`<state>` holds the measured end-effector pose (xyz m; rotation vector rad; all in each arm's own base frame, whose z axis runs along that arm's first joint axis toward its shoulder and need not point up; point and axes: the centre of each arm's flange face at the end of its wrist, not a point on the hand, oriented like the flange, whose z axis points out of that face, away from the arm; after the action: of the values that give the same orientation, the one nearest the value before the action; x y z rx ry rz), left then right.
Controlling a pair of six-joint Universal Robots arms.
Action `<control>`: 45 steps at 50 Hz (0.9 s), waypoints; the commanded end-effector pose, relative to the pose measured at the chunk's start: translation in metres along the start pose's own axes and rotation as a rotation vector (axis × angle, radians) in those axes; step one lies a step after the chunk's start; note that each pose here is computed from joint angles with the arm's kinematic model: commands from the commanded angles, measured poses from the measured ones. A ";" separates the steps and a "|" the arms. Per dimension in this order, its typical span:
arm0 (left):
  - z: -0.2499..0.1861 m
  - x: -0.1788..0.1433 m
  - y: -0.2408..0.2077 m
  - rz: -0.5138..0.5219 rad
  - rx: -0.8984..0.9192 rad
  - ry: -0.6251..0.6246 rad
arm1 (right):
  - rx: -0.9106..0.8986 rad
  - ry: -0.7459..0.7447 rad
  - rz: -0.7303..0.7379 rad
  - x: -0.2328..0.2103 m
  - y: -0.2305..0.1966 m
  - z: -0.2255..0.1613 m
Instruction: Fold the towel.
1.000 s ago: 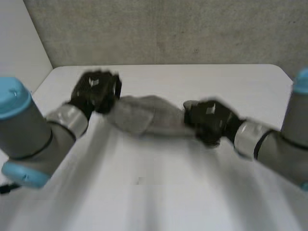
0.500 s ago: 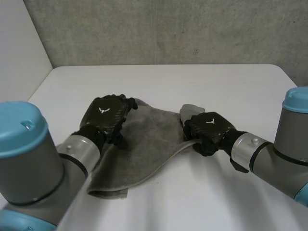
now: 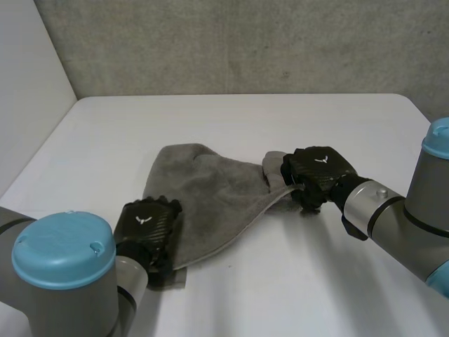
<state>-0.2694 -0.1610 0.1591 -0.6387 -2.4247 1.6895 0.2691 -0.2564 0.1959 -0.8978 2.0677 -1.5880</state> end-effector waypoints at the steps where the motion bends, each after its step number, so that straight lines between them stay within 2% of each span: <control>1: 0.007 -0.010 0.013 -0.003 -0.053 -0.030 | 0.006 0.000 -0.002 0.001 -0.002 0.001; 13: 0.013 -0.010 0.022 0.003 -0.081 -0.035 | 0.011 0.020 -0.010 0.003 -0.002 0.003; 21: 0.040 -0.024 0.023 -0.008 -0.041 -0.089 | 0.012 0.017 -0.026 0.003 -0.002 0.006; 26: 0.061 -0.032 0.021 0.080 -0.035 -0.124 | 0.004 0.011 -0.067 0.004 -0.002 0.015; 31: 0.088 -0.050 -0.009 0.185 0.031 -0.191 | -0.024 0.006 -0.163 0.006 -0.009 0.019; 33: 0.088 -0.054 -0.019 0.202 0.058 -0.203 | -0.047 -0.002 -0.243 0.007 -0.020 0.013; 36: 0.072 -0.061 -0.056 0.225 0.159 -0.232 | -0.060 -0.001 -0.288 0.009 -0.027 0.008; 37: 0.061 -0.063 -0.074 0.240 0.212 -0.236 | -0.064 -0.003 -0.338 0.008 -0.037 -0.001; 40: 0.051 -0.062 -0.087 0.262 0.248 -0.224 | -0.068 -0.001 -0.448 0.006 -0.060 -0.023; 45: 0.015 -0.056 -0.105 0.372 0.224 -0.086 | -0.123 0.025 -0.538 0.014 -0.082 -0.049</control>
<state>-0.2542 -0.2556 0.2250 -0.8375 -2.3069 2.2008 0.2661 -0.2583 0.2550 -1.4371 2.0417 -1.7195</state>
